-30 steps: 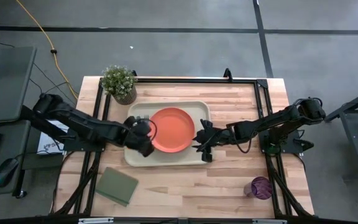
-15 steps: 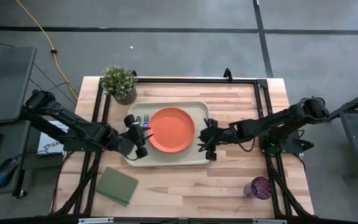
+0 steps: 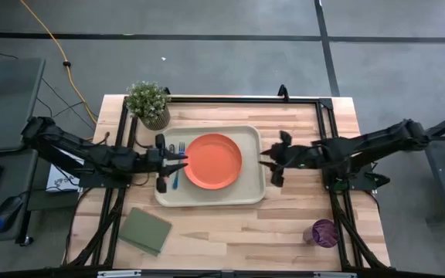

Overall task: Pick and place plate/cup/fork/spoon on tray
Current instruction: Put the purple glass on the gray tray

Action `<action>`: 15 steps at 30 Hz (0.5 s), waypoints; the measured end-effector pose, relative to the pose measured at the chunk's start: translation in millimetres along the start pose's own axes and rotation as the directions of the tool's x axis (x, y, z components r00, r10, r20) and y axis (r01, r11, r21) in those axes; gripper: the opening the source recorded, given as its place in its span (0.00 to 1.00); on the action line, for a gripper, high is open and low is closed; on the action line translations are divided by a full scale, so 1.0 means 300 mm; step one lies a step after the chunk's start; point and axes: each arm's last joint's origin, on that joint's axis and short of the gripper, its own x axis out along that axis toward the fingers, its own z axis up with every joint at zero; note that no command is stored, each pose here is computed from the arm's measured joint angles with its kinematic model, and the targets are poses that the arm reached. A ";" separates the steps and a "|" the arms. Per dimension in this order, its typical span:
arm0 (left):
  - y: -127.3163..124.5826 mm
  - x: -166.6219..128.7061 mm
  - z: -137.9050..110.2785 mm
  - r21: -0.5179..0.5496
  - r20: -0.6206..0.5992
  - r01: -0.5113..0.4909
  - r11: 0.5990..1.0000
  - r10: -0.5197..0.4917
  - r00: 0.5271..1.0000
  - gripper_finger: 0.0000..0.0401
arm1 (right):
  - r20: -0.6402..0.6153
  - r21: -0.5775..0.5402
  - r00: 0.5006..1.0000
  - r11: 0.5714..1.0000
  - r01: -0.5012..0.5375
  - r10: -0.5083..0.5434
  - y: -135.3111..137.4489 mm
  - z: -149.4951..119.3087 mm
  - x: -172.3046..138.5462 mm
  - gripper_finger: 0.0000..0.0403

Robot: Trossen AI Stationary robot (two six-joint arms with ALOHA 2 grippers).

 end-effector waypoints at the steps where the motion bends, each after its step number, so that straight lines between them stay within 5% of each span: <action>1: -0.008 -0.005 0.009 -0.005 0.021 0.016 1.000 -0.016 1.000 0.22 | 0.017 0.014 1.000 1.000 0.002 -0.002 -0.005 -0.018 -0.019 0.35; 7: -0.055 -0.033 0.019 0.062 0.053 0.093 0.994 -0.096 0.994 0.21 | 0.198 0.137 0.980 0.990 -0.042 0.014 -0.042 -0.183 -0.086 0.35; 15: -0.070 -0.045 0.040 0.121 0.111 0.108 0.987 -0.122 0.986 0.21 | 0.343 0.346 0.937 0.919 -0.190 0.065 -0.112 -0.328 -0.160 0.35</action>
